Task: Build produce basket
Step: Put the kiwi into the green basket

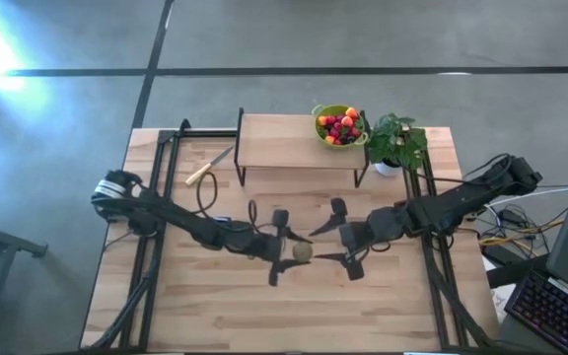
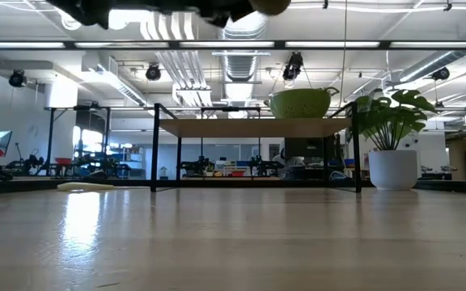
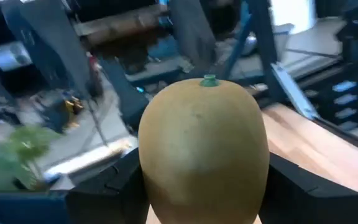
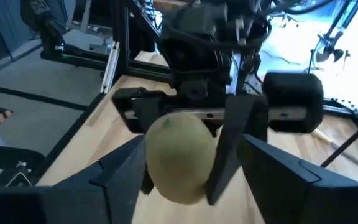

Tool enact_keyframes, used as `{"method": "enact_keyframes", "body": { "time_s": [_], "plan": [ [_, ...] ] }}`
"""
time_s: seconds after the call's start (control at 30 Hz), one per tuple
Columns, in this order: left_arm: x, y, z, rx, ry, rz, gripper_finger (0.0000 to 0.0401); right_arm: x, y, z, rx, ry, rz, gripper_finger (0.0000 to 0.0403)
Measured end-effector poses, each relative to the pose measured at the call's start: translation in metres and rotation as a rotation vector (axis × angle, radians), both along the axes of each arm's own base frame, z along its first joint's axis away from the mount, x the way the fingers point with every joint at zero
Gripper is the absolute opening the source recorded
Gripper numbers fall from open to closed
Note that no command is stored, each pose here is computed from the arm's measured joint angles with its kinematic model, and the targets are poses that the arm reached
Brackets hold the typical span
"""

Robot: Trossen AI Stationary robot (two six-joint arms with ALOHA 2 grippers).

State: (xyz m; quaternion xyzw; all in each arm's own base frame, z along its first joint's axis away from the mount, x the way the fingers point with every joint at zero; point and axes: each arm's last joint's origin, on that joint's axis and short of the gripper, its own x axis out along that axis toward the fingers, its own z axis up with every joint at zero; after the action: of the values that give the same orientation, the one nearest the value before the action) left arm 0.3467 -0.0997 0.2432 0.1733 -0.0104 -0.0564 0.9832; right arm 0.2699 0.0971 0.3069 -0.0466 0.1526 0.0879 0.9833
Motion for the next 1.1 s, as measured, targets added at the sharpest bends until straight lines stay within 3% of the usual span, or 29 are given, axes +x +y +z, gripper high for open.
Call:
{"method": "enact_keyframes", "body": {
  "time_s": [0.2, 0.6, 0.83, 1.1],
  "plan": [
    [0.009, 0.004, 0.015, 0.032, -0.037, 0.18, 0.0227, 0.0, 0.0, 0.004, -0.05, -0.013, 0.012, 0.0296],
    [0.019, 0.007, 0.044, 0.044, -0.12, 0.217, 0.0227, 0.002, -0.003, 0.011, -0.208, -0.099, -0.054, 0.0336],
    [0.022, 0.014, 0.051, 0.044, -0.143, 0.233, 0.0227, 0.003, -0.004, 0.015, -0.239, -0.142, -0.114, 0.0307],
    [0.023, 0.016, 0.054, 0.04, -0.148, 0.238, 0.0227, 0.004, -0.006, 0.015, -0.263, -0.143, -0.174, 0.0238]
  ]
}}
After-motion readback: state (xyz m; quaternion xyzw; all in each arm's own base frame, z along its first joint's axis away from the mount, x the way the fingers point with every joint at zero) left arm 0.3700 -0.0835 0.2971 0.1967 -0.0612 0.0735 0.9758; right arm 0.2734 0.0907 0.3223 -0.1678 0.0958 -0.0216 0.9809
